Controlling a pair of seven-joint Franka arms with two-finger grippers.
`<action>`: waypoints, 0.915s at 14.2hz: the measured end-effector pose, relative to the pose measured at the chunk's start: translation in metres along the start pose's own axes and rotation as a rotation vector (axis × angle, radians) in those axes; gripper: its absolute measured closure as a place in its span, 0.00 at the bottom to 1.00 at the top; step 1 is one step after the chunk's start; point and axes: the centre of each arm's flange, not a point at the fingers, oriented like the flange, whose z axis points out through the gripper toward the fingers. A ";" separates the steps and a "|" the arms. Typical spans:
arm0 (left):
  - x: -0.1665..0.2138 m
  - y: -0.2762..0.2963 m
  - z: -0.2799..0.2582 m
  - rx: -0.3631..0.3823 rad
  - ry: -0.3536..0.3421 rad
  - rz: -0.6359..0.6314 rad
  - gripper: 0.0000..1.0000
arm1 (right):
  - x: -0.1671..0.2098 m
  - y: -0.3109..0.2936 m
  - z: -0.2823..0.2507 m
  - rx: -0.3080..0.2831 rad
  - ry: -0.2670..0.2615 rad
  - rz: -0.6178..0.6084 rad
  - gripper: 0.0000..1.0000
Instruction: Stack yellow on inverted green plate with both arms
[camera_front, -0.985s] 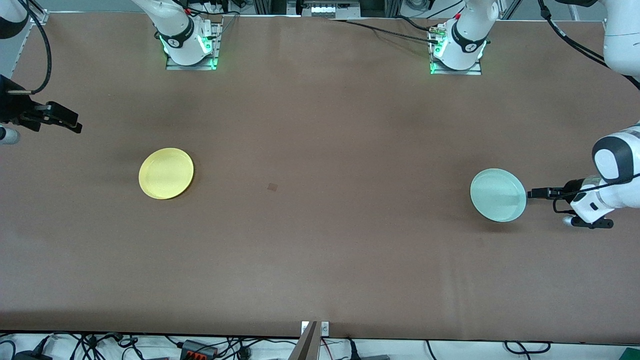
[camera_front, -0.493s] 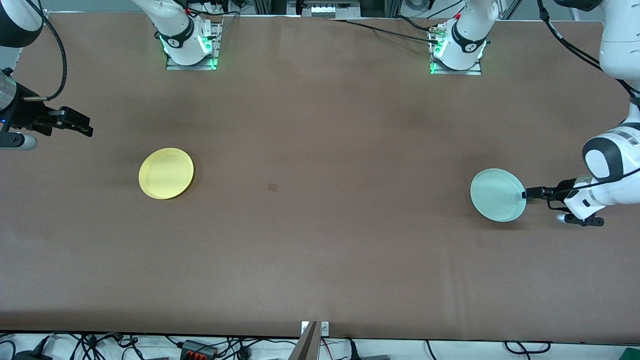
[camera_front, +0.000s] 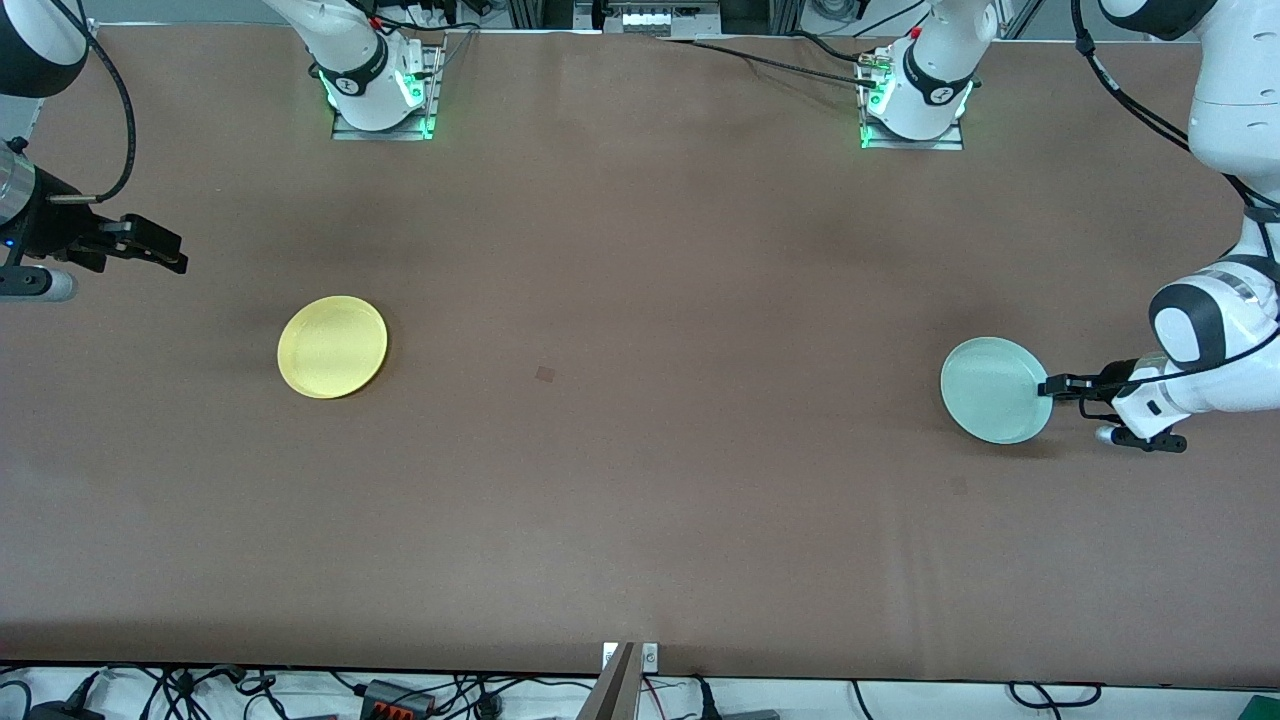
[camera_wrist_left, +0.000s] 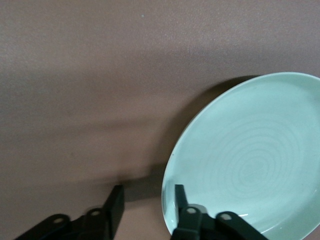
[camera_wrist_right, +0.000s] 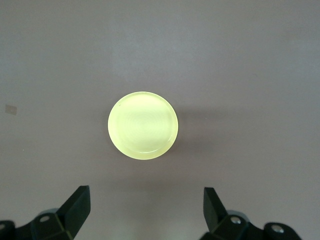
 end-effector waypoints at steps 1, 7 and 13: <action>0.000 0.000 0.001 0.000 -0.001 0.000 0.62 | 0.000 0.001 0.003 0.000 -0.007 0.001 0.00; 0.003 0.004 -0.002 -0.003 0.005 0.011 0.97 | 0.023 0.024 0.086 0.006 -0.160 0.035 0.00; 0.020 0.027 -0.072 0.008 0.057 0.087 0.97 | 0.054 0.036 0.231 0.021 -0.351 0.056 0.00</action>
